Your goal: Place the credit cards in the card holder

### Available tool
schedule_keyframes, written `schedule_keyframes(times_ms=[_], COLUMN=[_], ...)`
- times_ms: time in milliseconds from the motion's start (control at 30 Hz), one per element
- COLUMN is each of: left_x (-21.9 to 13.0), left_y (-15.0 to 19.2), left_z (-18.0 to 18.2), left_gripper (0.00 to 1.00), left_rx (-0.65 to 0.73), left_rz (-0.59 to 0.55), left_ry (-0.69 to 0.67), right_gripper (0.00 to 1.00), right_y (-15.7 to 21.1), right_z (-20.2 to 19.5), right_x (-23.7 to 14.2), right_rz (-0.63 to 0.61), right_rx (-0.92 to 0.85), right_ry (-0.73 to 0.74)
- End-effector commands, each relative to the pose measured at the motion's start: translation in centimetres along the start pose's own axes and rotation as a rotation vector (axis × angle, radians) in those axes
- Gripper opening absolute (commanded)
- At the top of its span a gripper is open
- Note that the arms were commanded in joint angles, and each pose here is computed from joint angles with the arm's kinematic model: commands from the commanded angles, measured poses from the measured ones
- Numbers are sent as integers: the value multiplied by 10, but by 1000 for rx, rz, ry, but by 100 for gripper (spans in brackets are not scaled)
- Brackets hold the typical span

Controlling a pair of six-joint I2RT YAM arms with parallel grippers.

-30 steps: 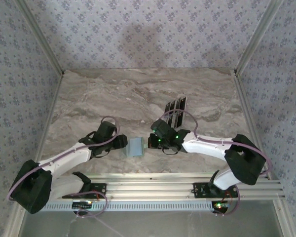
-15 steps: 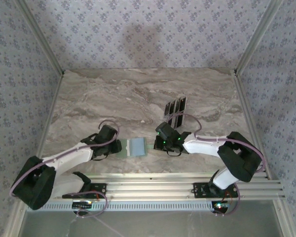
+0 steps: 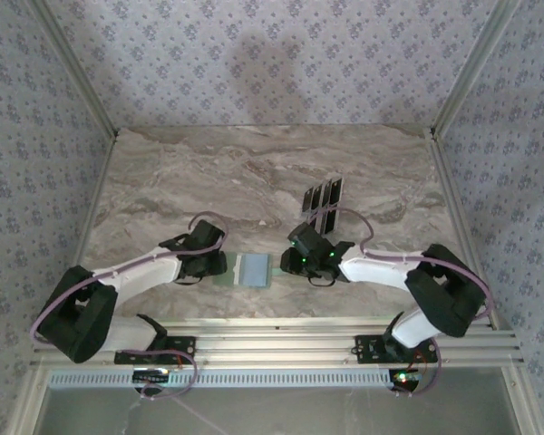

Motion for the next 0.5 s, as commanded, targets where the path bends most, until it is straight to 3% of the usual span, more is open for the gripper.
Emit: schedule_keyframes(times_ms=[0, 200, 467], left_x=[-2, -2, -2], left_y=[-2, 0, 3], left_z=[-4, -5, -2], left_gripper=[46, 46, 46], left_rx=[18, 6, -5], left_rz=[-21, -21, -23], left_ry=[12, 28, 25], right_gripper=[44, 53, 54], right_y=[-10, -13, -8], right_z=[23, 52, 72], right_x=[-27, -33, 7], right_rz=[-51, -49, 35], right_rx=[-35, -75, -95], right_ry=[-35, -97, -121])
Point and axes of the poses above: each hand's point on the last joint's axis, 136 mm out from that joint toward the fingers, its own x axis out along the fingers, its own z axis along the line the jaws close on, y = z × x, the point moved 7 cm from there along -x, back along the fingers, and after that the axes turned 12 degrees about -x, right-handed, at the moved point
